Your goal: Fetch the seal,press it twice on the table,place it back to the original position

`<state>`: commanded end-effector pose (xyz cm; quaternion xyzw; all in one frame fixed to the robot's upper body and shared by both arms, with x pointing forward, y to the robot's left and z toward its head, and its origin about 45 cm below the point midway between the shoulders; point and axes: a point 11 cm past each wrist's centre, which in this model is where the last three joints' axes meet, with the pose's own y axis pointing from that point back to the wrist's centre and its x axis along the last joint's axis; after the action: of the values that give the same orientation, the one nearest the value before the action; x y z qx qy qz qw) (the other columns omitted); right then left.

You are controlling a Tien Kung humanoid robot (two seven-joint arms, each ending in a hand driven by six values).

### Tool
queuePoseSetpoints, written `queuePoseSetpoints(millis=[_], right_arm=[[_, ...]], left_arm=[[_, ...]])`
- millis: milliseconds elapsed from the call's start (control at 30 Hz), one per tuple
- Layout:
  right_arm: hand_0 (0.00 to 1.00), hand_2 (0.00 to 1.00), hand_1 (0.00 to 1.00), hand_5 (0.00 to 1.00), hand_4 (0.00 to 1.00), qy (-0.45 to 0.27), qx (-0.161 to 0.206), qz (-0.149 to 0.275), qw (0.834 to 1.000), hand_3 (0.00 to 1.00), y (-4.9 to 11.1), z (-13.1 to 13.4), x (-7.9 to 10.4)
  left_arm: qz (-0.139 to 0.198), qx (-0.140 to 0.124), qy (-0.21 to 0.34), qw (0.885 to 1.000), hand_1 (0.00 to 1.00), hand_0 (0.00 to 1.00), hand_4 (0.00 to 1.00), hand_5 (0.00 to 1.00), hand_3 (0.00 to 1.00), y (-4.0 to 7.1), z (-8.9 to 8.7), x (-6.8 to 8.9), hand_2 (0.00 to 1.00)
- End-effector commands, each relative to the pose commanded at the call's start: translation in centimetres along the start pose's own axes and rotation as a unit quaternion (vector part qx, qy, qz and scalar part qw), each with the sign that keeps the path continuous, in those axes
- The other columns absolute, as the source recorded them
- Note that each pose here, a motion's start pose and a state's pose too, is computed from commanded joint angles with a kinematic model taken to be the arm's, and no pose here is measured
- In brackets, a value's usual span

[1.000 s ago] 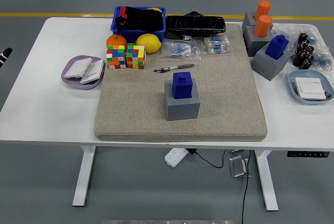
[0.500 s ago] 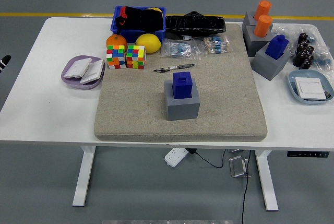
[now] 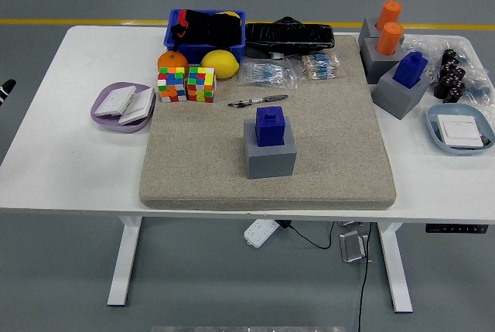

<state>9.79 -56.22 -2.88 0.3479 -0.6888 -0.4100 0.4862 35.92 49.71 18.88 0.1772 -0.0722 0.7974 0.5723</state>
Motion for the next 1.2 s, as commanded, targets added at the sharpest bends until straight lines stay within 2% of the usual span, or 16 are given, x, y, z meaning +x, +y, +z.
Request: queuePoseSetpoints(millis=[633, 1033, 1067, 1200], right_arm=[[0.875, 0.755, 0.756, 0.62, 0.878, -0.001, 0.003, 0.0, 1.0, 0.737, 0.05, -0.31, 0.01], [0.875, 0.755, 0.756, 0.608, 0.868, 0.002, 0.005, 0.003, 1.0, 0.737, 0.14, -0.6, 0.26], [0.874, 0.756, 0.756, 0.575, 0.846, 0.003, 0.005, 0.003, 1.0, 0.734, 0.14, -0.64, 0.27], [0.874, 0.756, 0.756, 0.575, 0.846, 0.002, 0.007, 0.004, 1.0, 0.734, 0.19, -0.81, 0.38]], left_arm=[[0.0, 0.002, 0.006, 1.0, 0.998, 0.998, 0.963, 0.542, 0.998, 0.13, -0.33, -0.15, 0.998], [-0.005, -0.003, 0.008, 1.0, 0.998, 0.998, 0.963, 0.545, 0.998, 0.06, 0.04, -0.59, 0.998], [-0.006, -0.003, 0.007, 1.0, 0.998, 0.998, 0.962, 0.544, 0.998, 0.06, 0.04, -0.66, 0.998], [-0.008, -0.004, 0.007, 1.0, 0.998, 0.998, 0.962, 0.544, 0.998, 0.06, 0.13, -0.79, 0.998]])
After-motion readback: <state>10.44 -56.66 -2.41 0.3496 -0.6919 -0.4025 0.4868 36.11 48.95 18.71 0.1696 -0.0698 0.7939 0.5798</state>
